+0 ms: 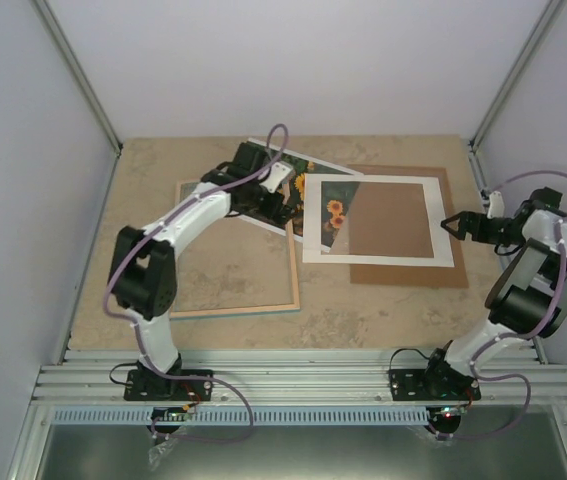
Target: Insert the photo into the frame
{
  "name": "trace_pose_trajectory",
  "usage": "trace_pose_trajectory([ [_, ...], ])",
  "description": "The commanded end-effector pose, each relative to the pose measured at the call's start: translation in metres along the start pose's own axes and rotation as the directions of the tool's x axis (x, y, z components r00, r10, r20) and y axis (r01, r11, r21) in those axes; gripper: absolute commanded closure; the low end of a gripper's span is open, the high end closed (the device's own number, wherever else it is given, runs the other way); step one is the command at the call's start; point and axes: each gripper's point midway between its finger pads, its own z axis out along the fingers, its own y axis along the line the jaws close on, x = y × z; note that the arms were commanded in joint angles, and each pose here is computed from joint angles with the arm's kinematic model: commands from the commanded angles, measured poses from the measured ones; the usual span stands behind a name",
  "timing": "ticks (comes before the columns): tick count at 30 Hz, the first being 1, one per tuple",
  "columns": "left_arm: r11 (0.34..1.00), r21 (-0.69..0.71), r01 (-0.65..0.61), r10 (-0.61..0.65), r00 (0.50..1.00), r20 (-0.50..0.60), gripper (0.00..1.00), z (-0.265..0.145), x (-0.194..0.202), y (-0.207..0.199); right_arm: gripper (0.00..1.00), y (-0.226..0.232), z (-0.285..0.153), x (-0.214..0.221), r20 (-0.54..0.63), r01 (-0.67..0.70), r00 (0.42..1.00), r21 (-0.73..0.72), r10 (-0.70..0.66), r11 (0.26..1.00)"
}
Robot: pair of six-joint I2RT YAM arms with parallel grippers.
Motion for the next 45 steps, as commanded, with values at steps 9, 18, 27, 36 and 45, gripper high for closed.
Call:
trace_pose_trajectory([
  [9,0.942,0.085,0.324,-0.323,0.946,-0.029,0.01,0.091,-0.011,-0.033,0.02,-0.064,0.020,0.004,-0.085,-0.053,0.995,0.082,0.060,0.995],
  [18,0.912,-0.060,0.406,-0.405,0.914,0.031,0.01,0.118,-0.017,-0.035,0.02,-0.097,0.040,0.011,-0.126,-0.089,0.987,0.112,0.103,0.990],
  [27,0.860,-0.149,0.489,-0.498,0.867,-0.026,0.01,0.149,0.013,-0.023,0.02,-0.112,0.056,0.021,-0.161,-0.131,0.976,0.097,0.146,0.987],
  [36,0.851,-0.093,0.517,-0.525,0.844,-0.112,0.05,0.175,0.035,-0.036,0.11,-0.100,0.071,0.033,-0.186,-0.208,0.962,-0.016,0.201,0.978],
  [45,0.877,0.052,0.478,-0.466,0.871,-0.160,0.10,0.191,0.032,-0.075,0.18,-0.083,0.092,0.054,-0.243,-0.237,0.946,-0.060,0.216,0.970],
])
